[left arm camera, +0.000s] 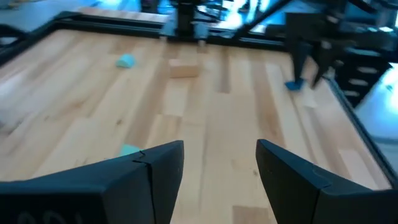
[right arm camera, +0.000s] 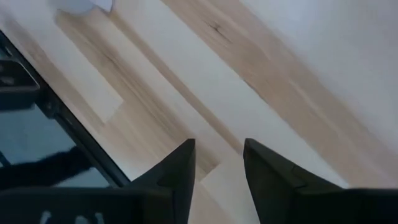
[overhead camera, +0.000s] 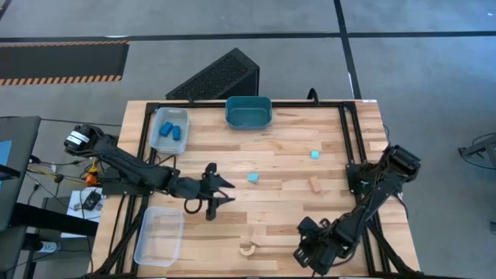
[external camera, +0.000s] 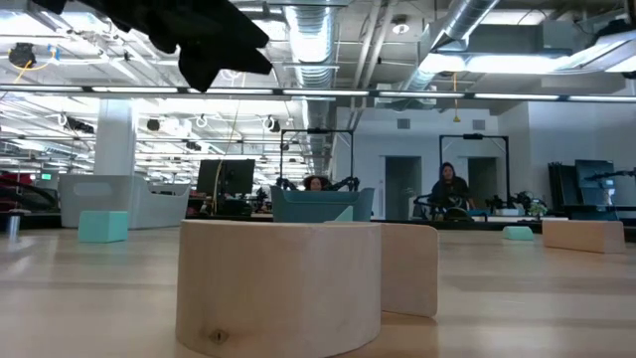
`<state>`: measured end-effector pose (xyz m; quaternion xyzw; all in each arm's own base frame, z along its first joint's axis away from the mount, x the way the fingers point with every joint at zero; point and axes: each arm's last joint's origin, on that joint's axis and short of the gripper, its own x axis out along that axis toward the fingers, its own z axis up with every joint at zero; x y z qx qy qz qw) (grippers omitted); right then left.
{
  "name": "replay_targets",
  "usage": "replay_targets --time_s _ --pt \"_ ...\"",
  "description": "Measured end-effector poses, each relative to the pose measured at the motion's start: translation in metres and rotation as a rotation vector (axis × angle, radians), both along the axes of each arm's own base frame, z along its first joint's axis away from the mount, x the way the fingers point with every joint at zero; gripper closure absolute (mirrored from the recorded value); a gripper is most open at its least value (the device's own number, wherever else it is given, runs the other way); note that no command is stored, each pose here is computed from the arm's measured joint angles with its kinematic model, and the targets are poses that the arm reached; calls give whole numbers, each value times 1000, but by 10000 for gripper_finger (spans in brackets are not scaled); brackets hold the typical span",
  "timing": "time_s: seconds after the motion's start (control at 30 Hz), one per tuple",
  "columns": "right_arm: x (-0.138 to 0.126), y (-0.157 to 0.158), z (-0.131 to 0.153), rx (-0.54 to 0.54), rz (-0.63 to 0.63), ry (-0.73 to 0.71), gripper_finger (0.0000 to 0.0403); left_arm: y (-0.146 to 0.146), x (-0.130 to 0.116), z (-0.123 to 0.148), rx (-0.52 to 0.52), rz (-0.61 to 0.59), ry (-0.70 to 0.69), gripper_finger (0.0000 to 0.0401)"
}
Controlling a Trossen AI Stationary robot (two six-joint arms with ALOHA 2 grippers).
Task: Sort & place blocks by color
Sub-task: Put the blue block into the gray bin
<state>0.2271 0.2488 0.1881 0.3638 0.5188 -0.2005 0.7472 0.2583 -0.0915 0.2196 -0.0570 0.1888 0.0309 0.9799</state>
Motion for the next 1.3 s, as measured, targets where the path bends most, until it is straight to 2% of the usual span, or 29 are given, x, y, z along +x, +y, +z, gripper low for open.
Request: replay_targets --time_s 0.2,0.5,0.97,1.13,1.3 --pt "9 -10 -1 -40 82 22 224 9 3 1 -40 77 -22 211" --pt "11 -16 -2 -54 66 39 227 23 7 1 -8 133 -21 211" --pt "-11 5 -2 22 -50 58 227 33 10 1 50 140 -8 211" --pt "-11 5 -2 44 -99 60 228 46 12 3 27 181 -31 211" --pt "-11 5 -2 46 -112 62 231 49 10 17 -9 120 -99 211"
